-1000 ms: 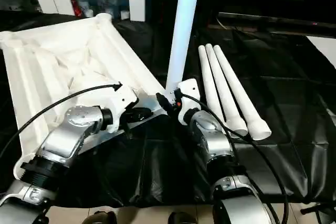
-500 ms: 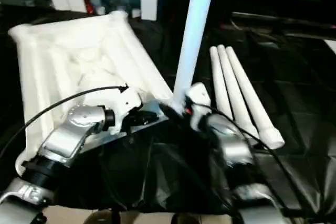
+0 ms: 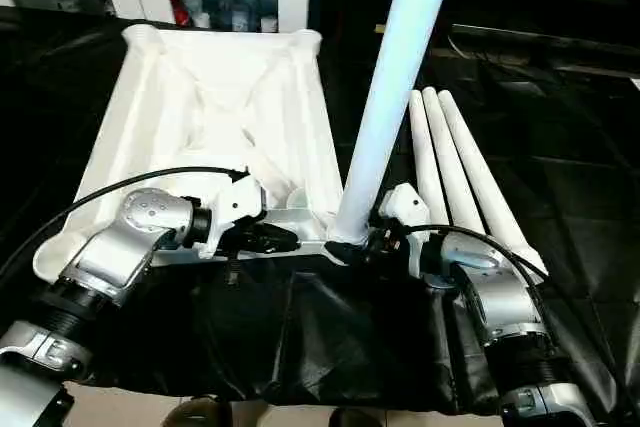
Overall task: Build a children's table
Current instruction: Rotate leg to tighten
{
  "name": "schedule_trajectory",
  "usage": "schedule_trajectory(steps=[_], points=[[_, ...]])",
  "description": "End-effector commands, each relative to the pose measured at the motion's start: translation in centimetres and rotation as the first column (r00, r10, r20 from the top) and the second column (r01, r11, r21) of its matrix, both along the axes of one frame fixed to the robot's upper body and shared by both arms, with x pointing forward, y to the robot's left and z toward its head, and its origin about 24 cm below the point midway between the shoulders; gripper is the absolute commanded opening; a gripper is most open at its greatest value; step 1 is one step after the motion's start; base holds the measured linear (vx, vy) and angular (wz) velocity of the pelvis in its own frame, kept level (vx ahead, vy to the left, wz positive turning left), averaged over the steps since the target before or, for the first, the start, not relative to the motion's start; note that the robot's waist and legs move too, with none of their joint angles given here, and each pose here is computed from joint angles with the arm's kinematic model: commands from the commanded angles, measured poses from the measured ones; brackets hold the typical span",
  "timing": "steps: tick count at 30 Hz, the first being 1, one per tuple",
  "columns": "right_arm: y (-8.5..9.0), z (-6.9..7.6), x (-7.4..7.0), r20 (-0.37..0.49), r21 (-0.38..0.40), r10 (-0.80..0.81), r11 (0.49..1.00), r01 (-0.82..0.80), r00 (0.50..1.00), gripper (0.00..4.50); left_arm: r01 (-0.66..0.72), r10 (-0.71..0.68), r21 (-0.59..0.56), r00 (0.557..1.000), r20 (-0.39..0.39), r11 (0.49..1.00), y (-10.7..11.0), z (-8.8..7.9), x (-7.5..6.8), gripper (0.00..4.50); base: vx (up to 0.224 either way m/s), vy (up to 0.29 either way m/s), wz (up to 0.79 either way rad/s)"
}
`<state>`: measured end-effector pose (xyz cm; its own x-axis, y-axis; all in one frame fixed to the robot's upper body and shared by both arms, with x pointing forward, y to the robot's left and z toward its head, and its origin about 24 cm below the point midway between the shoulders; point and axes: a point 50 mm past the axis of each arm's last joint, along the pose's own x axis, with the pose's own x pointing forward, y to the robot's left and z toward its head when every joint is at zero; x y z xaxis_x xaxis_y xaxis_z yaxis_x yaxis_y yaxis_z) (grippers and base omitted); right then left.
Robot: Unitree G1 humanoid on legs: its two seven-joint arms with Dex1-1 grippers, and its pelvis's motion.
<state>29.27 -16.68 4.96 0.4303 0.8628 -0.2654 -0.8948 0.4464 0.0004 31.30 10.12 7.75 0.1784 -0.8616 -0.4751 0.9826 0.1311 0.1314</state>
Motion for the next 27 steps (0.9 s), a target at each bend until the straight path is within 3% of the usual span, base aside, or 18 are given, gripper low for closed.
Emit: schedule_trajectory(steps=[1, 6, 11, 13, 18, 25, 26, 27], points=[[2.9, -1.1, -1.5, -0.061, 0.027, 0.187, 0.982, -0.185, 0.981, 3.04, -0.028, 0.027, 0.015, 0.999, 0.02, 0.999, -0.2, 0.2, 0.4, 0.0, 0.0, 0.0, 0.0], [3.7, -1.2, -1.4, -0.066, 0.053, 0.173, 0.984, -0.17, 0.983, 2.83, -0.016, 0.016, 0.009, 1.0, 0.008, 1.0, -0.2, -0.1, 0.0, 0.0, 0.0, 0.0, 0.0], [4.9, -2.0, 0.4, -0.047, 0.059, -0.031, 0.998, 0.034, 0.998, 2.77, -0.063, 0.063, -0.04, 0.998, 0.002, 0.997, -0.9, 0.1, -0.2, 0.0, 0.0, 0.0, 0.0], [5.6, -2.7, 1.5, -0.046, 0.041, -0.184, 0.982, 0.186, 0.982, 2.77, -0.093, 0.093, -0.066, 0.996, -0.001, 0.994, -1.8, 0.2, -0.5, 0.0, 0.0, 0.0, 0.0], [7.1, -3.1, 2.5, -0.078, 0.062, -0.321, 0.943, 0.326, 0.944, 2.76, -0.129, 0.129, -0.097, 0.992, -0.008, 0.987, -3.1, 0.0, -0.8, 0.0, 0.0, 0.0, 0.0], [8.5, -3.5, 3.1, -0.08, 0.065, -0.4, 0.912, 0.405, 0.913, 2.75, -0.164, 0.164, -0.096, 0.986, -0.007, 0.982, -4.1, -0.5, -1.1, 0.0, 0.0, 0.0, 0.0], [8.4, -3.5, 3.1, -0.086, 0.072, -0.405, 0.909, 0.411, 0.91, 3.1, -0.17, 0.171, -0.084, 0.985, 0.004, 0.982, -3.9, -0.6, -0.9, 0.0, 0.0, 0.0, 0.0], [8.2, -3.4, 3.1, -0.082, 0.073, -0.407, 0.908, 0.413, 0.91, 3.1, -0.174, 0.176, -0.078, 0.984, 0.009, 0.982, -3.8, -0.6, -0.8, 0.0, 0.0, 0.0, 0.0]])
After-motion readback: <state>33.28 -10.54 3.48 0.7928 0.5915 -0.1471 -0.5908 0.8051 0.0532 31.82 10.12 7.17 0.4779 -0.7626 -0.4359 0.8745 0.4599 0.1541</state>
